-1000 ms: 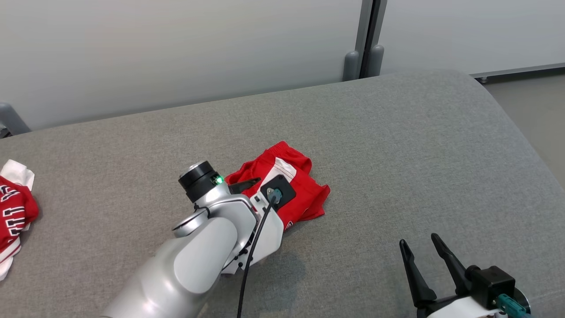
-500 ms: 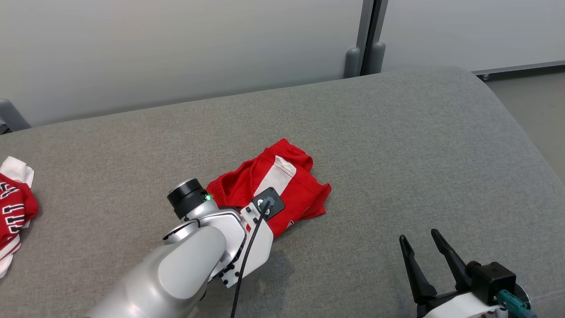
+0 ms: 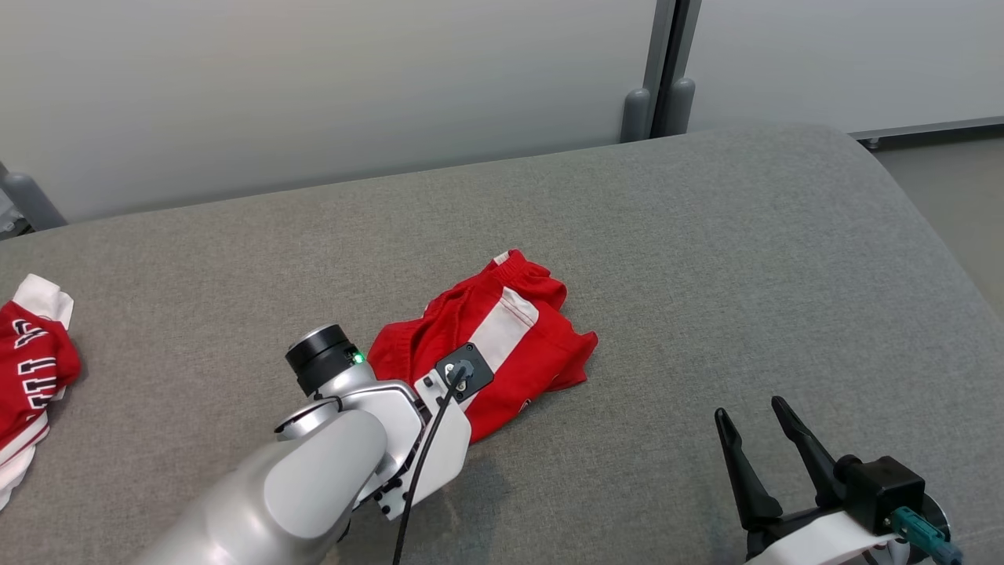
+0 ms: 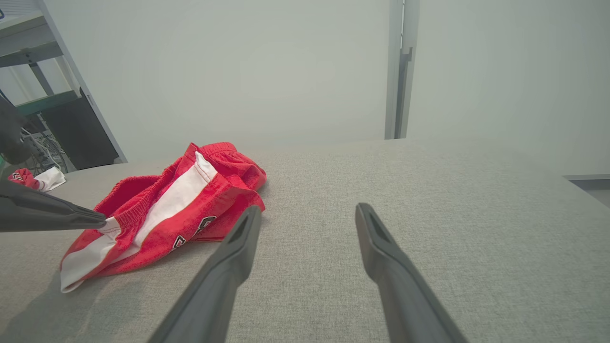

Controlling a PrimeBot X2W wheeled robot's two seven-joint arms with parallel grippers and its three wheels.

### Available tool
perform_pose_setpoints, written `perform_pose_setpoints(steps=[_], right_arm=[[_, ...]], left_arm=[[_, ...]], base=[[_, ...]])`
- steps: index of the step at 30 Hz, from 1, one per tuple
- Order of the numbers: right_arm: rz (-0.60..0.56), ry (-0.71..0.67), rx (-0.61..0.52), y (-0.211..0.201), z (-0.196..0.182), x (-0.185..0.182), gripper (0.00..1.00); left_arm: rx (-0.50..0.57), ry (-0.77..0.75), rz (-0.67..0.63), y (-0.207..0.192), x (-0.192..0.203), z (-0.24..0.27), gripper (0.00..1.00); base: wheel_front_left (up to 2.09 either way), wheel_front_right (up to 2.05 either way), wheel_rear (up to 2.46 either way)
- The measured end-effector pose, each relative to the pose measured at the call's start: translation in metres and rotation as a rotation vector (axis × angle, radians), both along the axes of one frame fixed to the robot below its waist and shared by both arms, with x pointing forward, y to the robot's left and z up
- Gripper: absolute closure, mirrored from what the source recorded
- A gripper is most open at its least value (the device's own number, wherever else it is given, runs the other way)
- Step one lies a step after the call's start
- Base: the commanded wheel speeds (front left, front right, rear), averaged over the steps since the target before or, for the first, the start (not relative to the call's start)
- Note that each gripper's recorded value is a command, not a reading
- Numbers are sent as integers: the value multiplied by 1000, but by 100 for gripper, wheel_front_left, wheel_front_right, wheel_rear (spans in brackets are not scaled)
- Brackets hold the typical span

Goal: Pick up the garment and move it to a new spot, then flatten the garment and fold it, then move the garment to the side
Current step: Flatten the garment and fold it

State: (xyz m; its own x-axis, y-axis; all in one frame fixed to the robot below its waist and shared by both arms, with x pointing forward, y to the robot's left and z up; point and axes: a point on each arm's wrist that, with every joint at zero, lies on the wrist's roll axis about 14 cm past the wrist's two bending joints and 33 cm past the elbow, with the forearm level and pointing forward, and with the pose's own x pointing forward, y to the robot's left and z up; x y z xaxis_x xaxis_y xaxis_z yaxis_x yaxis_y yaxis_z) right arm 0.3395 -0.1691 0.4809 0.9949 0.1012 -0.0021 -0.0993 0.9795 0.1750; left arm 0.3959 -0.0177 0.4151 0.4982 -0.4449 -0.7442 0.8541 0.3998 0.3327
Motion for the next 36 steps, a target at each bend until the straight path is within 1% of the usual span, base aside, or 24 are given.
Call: perform_pose_setpoints(steps=[2, 4, 5, 9, 11, 13, 16, 19, 21, 22, 25, 29, 30, 31, 32, 33, 36], right_arm=[[6, -3, 0, 2, 1, 1, 0], [11, -7, 6, 4, 2, 1, 0], [15, -10, 8, 5, 3, 2, 0], [35, -19, 10, 11, 6, 5, 0], [51, -22, 12, 16, 7, 7, 0], [70, -24, 13, 22, 7, 10, 0], [102, -23, 16, 33, 7, 14, 0], [136, -21, 21, 44, 7, 18, 0], [165, -18, 25, 53, 6, 21, 0], [195, -17, 26, 63, 5, 24, 0], [257, -19, 24, 81, 7, 30, 0], [339, -18, 18, 105, 8, 35, 0], [349, -20, 16, 107, 9, 36, 0], [355, -21, 14, 109, 9, 37, 0], [359, -23, 13, 110, 10, 38, 0], [363, -26, 12, 111, 11, 39, 0], [375, -26, 10, 114, 11, 38, 0]], left_arm=[[-28, -22, -5, 1, 2, 5, 100], [-98, -50, 6, -3, 7, 16, 100], [-143, -56, 28, -3, 10, 23, 100], [-387, -56, 147, 1, 16, 46, 100], [-507, -54, 222, 12, 15, 52, 100], [-598, -73, 302, 29, 16, 55, 100], [-696, -120, 418, 60, 16, 58, 100], [-730, -169, 524, 95, 12, 54, 100], [-731, -178, 599, 118, 4, 44, 100], [-712, -167, 659, 137, -8, 31, 100], [-700, -145, 716, 154, -27, 16, 100], [-690, -101, 749, 161, -47, 1, 100], [-690, -90, 756, 162, -51, -2, 85], [-692, -73, 768, 163, -55, -6, 64], [-689, -49, 782, 164, -58, -10, 26], [-684, -34, 790, 165, -60, -14, 0], [-683, 8, 792, 165, -65, -20, 0]], base=[[0, 0, 0], [0, 0, 0], [0, 0, 0], [0, 0, 0], [0, 0, 0], [0, 0, 0], [0, 0, 0], [0, 0, 0], [0, 0, 0], [0, 0, 0], [0, 0, 0], [0, 0, 0], [0, 0, 0], [0, 0, 0], [0, 0, 0], [0, 0, 0], [0, 0, 0]])
